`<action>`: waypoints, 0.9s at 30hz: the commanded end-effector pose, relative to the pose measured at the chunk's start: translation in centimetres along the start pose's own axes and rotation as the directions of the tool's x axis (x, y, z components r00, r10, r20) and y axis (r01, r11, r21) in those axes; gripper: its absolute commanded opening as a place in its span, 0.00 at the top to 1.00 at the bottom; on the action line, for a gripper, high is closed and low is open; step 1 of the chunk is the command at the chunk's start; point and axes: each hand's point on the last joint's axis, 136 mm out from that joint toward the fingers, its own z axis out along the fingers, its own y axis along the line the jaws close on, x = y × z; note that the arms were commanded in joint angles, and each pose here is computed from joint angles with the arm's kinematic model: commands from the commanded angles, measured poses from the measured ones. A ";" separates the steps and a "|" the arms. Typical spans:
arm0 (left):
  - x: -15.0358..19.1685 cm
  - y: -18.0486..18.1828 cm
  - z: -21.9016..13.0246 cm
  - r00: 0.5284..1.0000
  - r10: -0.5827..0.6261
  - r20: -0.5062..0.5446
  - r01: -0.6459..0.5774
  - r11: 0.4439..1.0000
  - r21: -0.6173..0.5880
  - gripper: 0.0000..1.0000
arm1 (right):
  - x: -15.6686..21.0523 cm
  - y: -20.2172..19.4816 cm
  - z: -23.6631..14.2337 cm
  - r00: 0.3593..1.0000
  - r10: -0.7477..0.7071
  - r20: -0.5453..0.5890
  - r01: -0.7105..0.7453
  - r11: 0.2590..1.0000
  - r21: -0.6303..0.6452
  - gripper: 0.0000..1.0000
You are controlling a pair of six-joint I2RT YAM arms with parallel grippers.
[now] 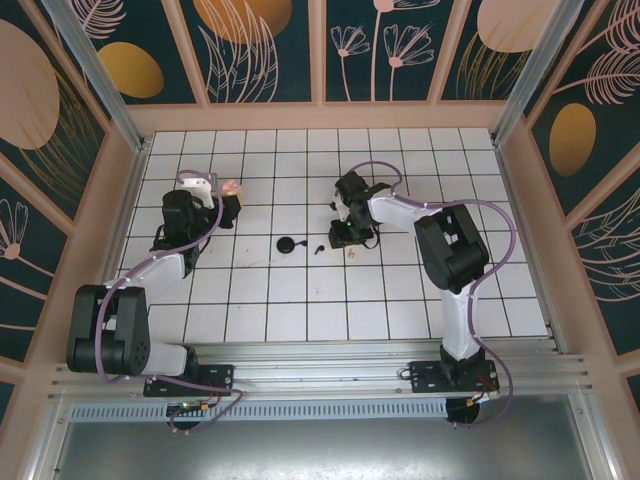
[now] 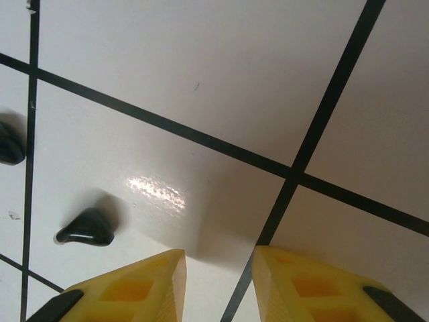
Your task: Insert the wireless bluetooth earbuds into the charging case
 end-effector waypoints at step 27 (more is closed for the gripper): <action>0.1 -1.3 0.5 0.999 0.045 -0.009 -0.044 0.999 0.028 0.95 | 3.9 -0.7 -8.6 0.993 -0.119 0.001 0.118 0.988 0.103 0.67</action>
